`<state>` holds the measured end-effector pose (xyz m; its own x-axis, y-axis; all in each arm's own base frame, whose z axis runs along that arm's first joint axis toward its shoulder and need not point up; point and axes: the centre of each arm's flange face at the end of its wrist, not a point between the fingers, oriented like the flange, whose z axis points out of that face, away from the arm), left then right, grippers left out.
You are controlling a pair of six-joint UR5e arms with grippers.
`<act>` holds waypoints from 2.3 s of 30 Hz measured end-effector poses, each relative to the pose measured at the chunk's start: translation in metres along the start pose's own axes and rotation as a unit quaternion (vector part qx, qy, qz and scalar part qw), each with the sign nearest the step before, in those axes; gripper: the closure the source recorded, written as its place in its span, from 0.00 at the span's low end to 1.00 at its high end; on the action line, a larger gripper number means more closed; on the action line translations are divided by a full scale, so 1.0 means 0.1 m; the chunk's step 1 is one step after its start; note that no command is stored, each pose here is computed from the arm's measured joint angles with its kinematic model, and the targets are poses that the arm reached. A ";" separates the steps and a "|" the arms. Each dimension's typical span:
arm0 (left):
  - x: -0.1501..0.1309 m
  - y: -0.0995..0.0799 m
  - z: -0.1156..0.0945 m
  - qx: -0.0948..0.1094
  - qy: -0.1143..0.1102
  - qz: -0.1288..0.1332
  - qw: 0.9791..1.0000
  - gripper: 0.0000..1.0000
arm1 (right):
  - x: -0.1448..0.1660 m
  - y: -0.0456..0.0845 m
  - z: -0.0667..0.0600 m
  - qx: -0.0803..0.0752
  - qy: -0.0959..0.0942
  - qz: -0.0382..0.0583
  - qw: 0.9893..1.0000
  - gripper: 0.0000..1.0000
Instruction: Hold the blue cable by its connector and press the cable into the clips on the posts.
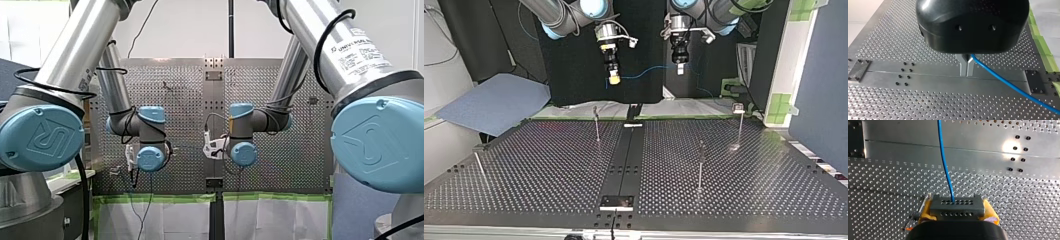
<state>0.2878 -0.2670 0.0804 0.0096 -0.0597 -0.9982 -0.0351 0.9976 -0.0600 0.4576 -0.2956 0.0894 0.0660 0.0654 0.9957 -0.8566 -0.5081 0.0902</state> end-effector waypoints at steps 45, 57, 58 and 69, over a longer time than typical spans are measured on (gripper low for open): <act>0.44 0.18 -0.12 -0.013 0.073 0.058 0.996 1.00 | -0.06 -0.08 -0.01 0.000 -0.011 -0.007 1.000 1.00; 0.44 0.18 -0.12 -0.013 0.073 0.057 0.996 1.00 | -0.51 -0.07 -0.18 -0.030 -0.091 -0.036 0.995 1.00; 0.44 0.18 -0.12 -0.013 0.073 0.057 0.996 1.00 | -0.51 -0.07 -0.18 -0.031 -0.093 -0.037 0.994 1.00; 0.47 0.20 -0.12 -0.013 0.078 0.063 0.995 1.00 | -0.54 -0.06 -0.19 -0.035 -0.098 -0.037 0.994 1.00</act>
<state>0.2761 -0.2503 0.0325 -0.1515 0.0593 -0.9867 -0.0527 0.9963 0.0679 0.4494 -0.2799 0.0344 0.2217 -0.0713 0.9725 -0.8788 -0.4468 0.1676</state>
